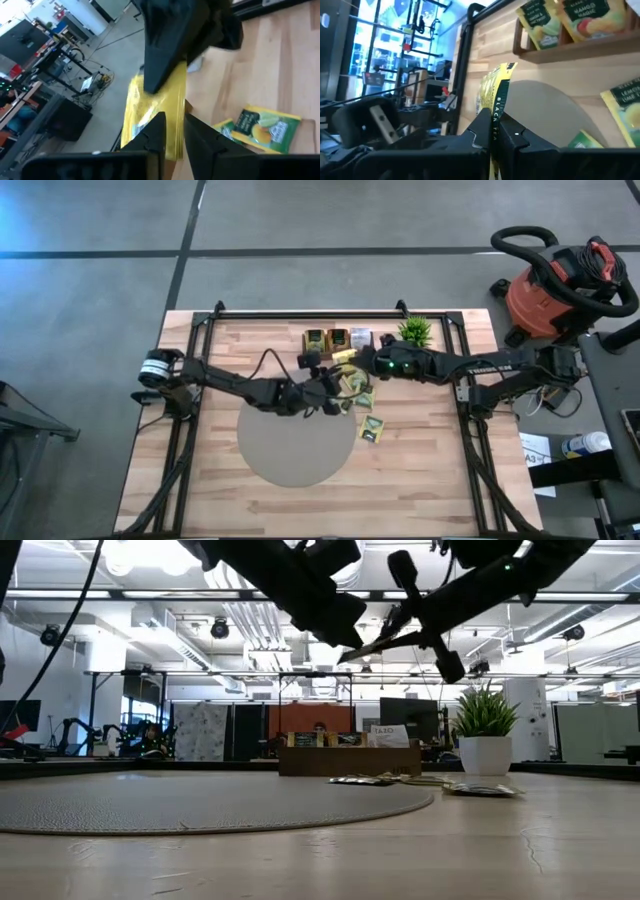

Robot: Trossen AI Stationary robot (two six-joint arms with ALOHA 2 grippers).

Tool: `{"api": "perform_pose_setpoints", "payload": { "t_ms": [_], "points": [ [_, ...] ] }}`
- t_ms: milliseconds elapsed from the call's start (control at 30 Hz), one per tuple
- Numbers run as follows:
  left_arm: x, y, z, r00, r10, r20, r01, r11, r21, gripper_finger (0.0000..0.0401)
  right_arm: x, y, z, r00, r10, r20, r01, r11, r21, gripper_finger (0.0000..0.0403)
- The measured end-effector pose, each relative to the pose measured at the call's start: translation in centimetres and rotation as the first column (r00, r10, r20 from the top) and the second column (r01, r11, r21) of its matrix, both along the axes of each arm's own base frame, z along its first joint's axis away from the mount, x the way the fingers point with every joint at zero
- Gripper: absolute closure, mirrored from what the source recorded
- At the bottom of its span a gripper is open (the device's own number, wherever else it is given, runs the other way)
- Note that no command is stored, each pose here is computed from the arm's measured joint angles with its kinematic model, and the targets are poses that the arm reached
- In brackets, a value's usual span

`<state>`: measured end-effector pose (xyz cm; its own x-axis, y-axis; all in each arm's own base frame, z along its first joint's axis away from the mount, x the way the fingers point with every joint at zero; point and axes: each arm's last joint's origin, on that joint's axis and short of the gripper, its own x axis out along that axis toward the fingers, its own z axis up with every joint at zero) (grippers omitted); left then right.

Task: Pick & Place Tea
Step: Put the yellow tea sachet into the left compartment of the wooden organizer

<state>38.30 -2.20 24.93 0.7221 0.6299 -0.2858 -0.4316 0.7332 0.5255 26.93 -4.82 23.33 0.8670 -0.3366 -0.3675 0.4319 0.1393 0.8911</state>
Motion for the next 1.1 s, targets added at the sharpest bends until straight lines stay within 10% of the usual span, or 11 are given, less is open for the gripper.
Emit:
{"api": "perform_pose_setpoints", "payload": {
  "t_ms": [433,1100],
  "points": [
    [-0.1,0.6,0.2,0.996,0.084,0.005,-0.084,0.996,0.021,0.0249,2.6,-1.3,-0.6,0.999,0.024,-0.041,-0.023,1.000,0.007,0.0389],
    [-0.4,3.3,-0.5,0.982,0.179,-0.055,-0.177,0.983,0.047,0.0255,2.9,-2.7,0.9,0.998,0.056,0.000,-0.056,0.998,-0.001,0.0388]
  ]
}}
